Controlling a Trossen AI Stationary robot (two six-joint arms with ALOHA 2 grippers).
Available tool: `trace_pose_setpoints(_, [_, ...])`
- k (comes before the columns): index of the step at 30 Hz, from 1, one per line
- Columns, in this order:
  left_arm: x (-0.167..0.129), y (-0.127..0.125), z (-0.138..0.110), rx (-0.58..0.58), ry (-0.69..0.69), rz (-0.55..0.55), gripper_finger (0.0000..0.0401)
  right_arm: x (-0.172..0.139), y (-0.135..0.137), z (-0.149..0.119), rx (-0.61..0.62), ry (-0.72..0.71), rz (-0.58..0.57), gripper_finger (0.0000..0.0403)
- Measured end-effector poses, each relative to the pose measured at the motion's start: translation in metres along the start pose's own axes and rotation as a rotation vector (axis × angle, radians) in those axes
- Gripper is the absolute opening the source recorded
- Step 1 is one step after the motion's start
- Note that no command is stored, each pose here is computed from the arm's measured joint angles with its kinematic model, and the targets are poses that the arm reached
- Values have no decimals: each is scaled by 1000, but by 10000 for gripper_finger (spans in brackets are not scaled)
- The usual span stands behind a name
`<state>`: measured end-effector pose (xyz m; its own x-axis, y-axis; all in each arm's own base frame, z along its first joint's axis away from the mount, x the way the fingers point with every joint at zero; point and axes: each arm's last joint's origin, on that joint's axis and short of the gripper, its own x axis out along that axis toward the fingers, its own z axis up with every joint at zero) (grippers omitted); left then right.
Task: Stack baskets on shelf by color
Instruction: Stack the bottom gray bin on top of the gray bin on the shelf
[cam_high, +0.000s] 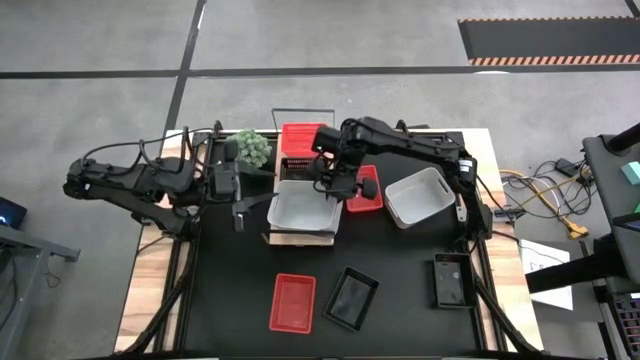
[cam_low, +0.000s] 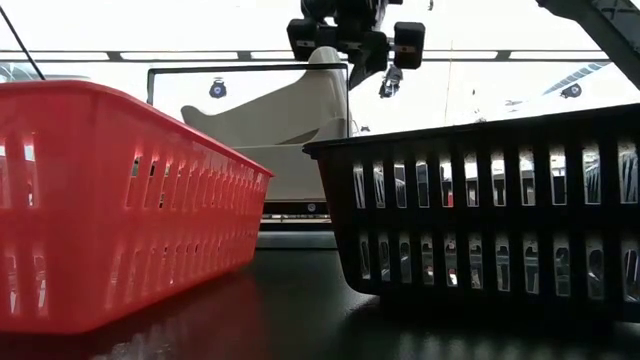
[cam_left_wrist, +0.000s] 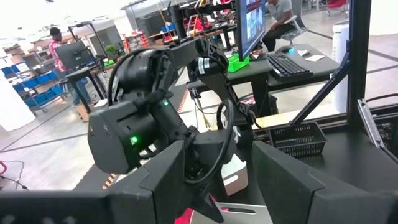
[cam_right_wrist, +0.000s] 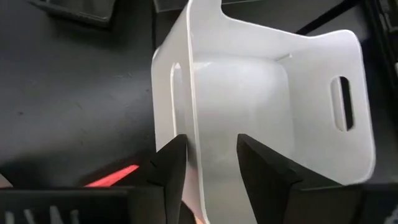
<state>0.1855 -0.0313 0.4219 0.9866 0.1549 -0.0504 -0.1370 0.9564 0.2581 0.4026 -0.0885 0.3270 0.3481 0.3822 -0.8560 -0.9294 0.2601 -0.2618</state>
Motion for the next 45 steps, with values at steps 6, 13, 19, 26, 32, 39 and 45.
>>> trace_pose_setpoints(6, [2,-1,-1,2,5,-1,173,-4,0,2,-7,2,-9,92])
trace_pose_setpoints(13, [3,-1,-1,3,9,-2,173,3,3,-1,0,2,30,15])
trace_pose_setpoints(19, [5,-2,-2,5,15,-3,173,13,4,-3,-9,6,52,12])
trace_pose_setpoints(26, [6,-3,-3,7,19,-4,173,15,5,-1,1,4,59,14])
trace_pose_setpoints(32, [6,-3,-3,7,20,-4,173,16,6,0,28,1,68,34])
trace_pose_setpoints(39, [6,-3,-3,-14,22,-5,173,15,5,0,66,2,56,77])
trace_pose_setpoints(45, [9,-6,-18,-76,126,38,173,-1,9,7,158,53,48,90])
